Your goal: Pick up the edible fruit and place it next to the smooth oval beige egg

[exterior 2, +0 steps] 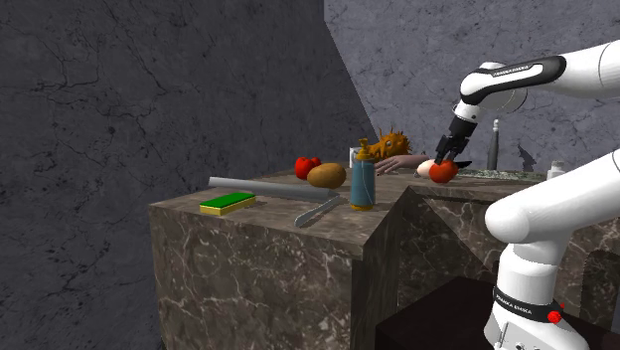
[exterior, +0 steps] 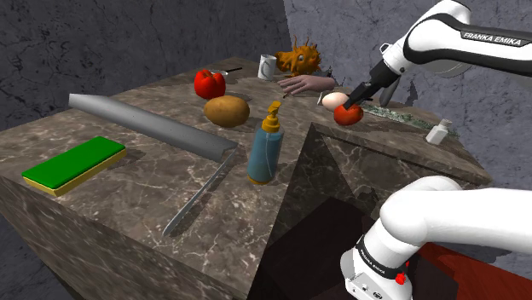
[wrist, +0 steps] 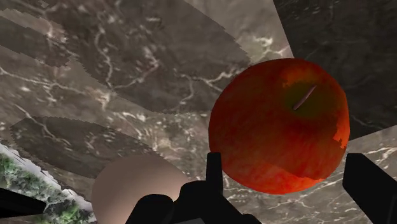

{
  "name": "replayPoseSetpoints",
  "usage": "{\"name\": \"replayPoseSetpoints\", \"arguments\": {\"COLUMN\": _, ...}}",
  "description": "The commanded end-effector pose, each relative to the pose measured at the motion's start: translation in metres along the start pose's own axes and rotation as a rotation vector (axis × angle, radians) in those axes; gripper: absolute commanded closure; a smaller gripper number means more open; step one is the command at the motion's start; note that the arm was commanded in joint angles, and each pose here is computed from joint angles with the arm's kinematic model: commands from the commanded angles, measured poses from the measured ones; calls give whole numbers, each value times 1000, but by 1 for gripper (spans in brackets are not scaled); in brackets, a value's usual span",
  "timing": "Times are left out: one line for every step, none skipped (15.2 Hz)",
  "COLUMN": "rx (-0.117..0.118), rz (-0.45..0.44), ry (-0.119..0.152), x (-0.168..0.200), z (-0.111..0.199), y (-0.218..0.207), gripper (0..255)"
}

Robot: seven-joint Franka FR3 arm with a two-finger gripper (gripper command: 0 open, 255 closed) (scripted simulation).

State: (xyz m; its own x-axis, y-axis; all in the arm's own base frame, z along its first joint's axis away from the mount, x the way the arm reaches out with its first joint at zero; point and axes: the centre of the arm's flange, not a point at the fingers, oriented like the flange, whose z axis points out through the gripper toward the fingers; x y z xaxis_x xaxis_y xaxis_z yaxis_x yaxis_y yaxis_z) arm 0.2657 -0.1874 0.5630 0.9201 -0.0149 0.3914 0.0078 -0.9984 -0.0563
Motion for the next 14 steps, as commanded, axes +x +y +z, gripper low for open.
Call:
{"name": "replayPoseSetpoints", "arguments": {"rx": 0, "rz": 0, "ry": 0, "x": -2, "z": 3, "y": 0, "gripper": 255}}
{"name": "replayPoseSetpoints", "arguments": {"rx": 0, "rz": 0, "ry": 0, "x": -2, "z": 3, "y": 0, "gripper": 255}}
{"name": "replayPoseSetpoints", "arguments": {"rx": 0, "rz": 0, "ry": 0, "x": -2, "z": 3, "y": 0, "gripper": 255}}
{"name": "replayPoseSetpoints", "arguments": {"rx": 0, "rz": 0, "ry": 0, "x": -2, "z": 3, "y": 0, "gripper": 255}}
{"name": "replayPoseSetpoints", "arguments": {"rx": 0, "rz": 0, "ry": 0, "x": -2, "z": 3, "y": 0, "gripper": 255}}
{"name": "replayPoseSetpoints", "arguments": {"rx": 0, "rz": 0, "ry": 0, "x": -2, "z": 3, "y": 0, "gripper": 255}}
{"name": "replayPoseSetpoints", "arguments": {"rx": 0, "rz": 0, "ry": 0, "x": -2, "z": 3, "y": 0, "gripper": 255}}
{"name": "replayPoseSetpoints", "arguments": {"rx": 0, "rz": 0, "ry": 0, "x": -1, "z": 3, "y": 0, "gripper": 0}}
{"name": "replayPoseSetpoints", "arguments": {"rx": 0, "rz": 0, "ry": 0, "x": -2, "z": 3, "y": 1, "gripper": 0}}
{"name": "replayPoseSetpoints", "arguments": {"rx": 0, "rz": 0, "ry": 0, "x": -2, "z": 4, "y": 1, "gripper": 0}}
{"name": "replayPoseSetpoints", "arguments": {"rx": 0, "rz": 0, "ry": 0, "x": -2, "z": 4, "y": 1, "gripper": 0}}
{"name": "replayPoseSetpoints", "arguments": {"rx": 0, "rz": 0, "ry": 0, "x": -2, "z": 4, "y": 1, "gripper": 0}}
{"name": "replayPoseSetpoints", "arguments": {"rx": 0, "rz": 0, "ry": 0, "x": -2, "z": 3, "y": 0, "gripper": 0}}
{"name": "replayPoseSetpoints", "arguments": {"rx": 0, "rz": 0, "ry": 0, "x": -2, "z": -10, "y": 0, "gripper": 0}}
